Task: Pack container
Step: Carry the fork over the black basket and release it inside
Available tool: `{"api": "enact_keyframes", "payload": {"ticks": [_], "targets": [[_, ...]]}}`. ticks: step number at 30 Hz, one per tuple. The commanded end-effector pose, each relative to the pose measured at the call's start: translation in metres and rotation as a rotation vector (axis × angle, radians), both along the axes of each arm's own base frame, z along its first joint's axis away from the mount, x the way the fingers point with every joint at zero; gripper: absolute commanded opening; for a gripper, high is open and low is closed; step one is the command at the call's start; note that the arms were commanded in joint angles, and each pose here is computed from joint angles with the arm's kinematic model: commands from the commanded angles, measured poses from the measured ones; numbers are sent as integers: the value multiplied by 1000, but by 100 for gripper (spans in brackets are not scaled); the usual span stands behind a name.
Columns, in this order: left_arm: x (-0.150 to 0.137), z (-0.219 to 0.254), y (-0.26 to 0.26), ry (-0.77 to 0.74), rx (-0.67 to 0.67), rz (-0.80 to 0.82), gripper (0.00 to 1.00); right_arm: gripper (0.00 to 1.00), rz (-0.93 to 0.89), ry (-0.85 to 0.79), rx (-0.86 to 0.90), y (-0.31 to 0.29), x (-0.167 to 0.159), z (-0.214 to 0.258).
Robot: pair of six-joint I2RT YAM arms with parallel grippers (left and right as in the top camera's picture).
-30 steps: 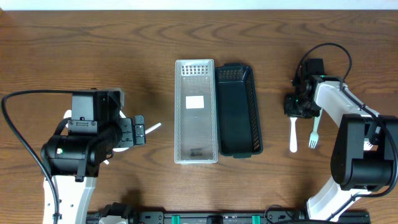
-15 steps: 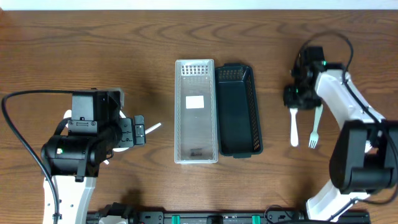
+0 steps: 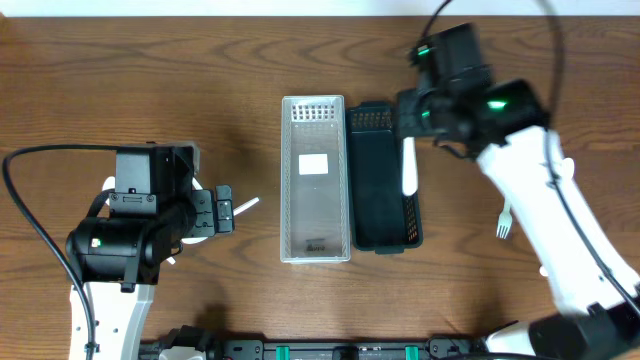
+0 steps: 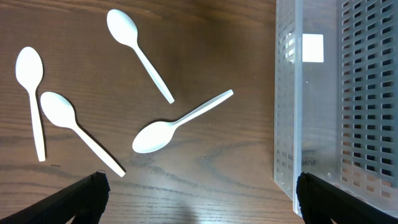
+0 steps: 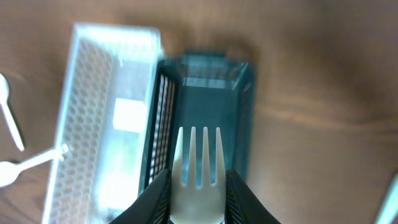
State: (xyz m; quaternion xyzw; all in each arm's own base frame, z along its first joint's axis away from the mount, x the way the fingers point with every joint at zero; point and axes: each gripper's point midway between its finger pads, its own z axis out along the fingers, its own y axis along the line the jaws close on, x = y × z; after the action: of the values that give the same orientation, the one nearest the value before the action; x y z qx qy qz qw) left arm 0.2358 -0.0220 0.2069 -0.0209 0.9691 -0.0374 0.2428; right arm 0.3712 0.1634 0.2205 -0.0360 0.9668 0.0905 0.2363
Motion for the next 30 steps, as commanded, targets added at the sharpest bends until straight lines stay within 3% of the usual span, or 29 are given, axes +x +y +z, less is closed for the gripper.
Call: {"api": "enact_keyframes", "payload": {"ticks": [1,8,18,20,25,30], "targets": [[2,4,1,-9,-6,9,98,7,-29,167,-47,11,-13,-64],[2,4,1,-9,-6,9,98,9,-1,347,-144,18,-29,-143],[2,4,1,-9,-6,9,98,47,34,323,-141,24,-20,-145],[2,4,1,-9,-6,9,98,61,51,288,-132,26,-12,-129],[2,4,1,-9,-6,10,98,64,-22,98,-116,0,20,-43],[2,3,1,-7,-6,9,98,72,-237,-88,-63,-82,32,44]]}}
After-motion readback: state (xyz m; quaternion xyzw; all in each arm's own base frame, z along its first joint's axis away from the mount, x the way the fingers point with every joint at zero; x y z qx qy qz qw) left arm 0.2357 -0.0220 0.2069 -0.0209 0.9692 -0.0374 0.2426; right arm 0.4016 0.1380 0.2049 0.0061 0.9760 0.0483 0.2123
